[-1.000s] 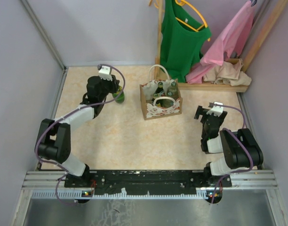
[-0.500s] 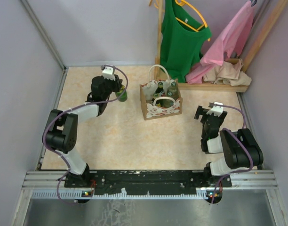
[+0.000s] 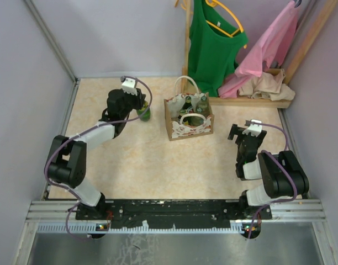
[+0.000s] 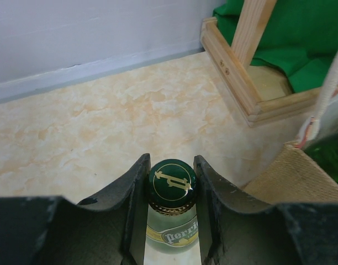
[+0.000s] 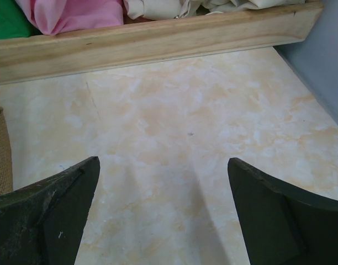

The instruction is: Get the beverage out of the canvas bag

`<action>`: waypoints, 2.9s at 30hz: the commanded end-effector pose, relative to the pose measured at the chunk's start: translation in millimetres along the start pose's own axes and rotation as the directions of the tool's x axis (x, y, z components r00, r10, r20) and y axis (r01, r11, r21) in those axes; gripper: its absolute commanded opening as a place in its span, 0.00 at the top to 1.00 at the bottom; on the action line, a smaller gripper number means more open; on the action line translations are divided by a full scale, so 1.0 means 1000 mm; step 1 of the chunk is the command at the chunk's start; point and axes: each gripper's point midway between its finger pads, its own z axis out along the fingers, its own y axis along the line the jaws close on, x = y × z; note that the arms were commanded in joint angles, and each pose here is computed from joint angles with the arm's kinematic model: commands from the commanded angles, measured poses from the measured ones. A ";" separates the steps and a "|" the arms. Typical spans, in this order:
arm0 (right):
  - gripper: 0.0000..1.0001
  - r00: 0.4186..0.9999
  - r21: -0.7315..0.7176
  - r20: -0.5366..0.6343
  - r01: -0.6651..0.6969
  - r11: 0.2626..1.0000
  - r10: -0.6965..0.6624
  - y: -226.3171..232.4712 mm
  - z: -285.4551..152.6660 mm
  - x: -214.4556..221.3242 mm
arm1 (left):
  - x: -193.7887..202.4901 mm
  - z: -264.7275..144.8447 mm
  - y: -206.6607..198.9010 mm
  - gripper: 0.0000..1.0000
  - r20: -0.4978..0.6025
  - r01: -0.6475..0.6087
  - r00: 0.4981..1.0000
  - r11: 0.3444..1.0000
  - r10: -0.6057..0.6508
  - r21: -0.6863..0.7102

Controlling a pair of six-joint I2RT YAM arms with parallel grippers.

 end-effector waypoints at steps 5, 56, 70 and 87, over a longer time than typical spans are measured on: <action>0.01 0.997 0.002 0.076 -0.031 1.000 0.031 0.002 0.006 -0.024 | -0.082 -0.027 -0.016 0.98 0.224 -0.036 0.974 0.999 0.030 0.019; 0.01 0.997 0.002 0.076 -0.031 1.000 0.031 0.002 0.006 -0.024 | -0.082 -0.026 -0.215 0.12 0.114 -0.162 0.986 0.835 0.120 0.526; 0.01 0.997 0.001 0.076 -0.031 1.000 0.031 0.002 0.006 -0.024 | -0.040 -0.034 -0.223 0.07 0.055 -0.146 0.989 0.845 0.138 0.515; 0.01 0.997 0.002 0.075 -0.031 1.000 0.031 0.002 0.005 -0.024 | -0.007 -0.019 -0.212 0.06 0.034 -0.187 0.981 0.870 0.193 0.457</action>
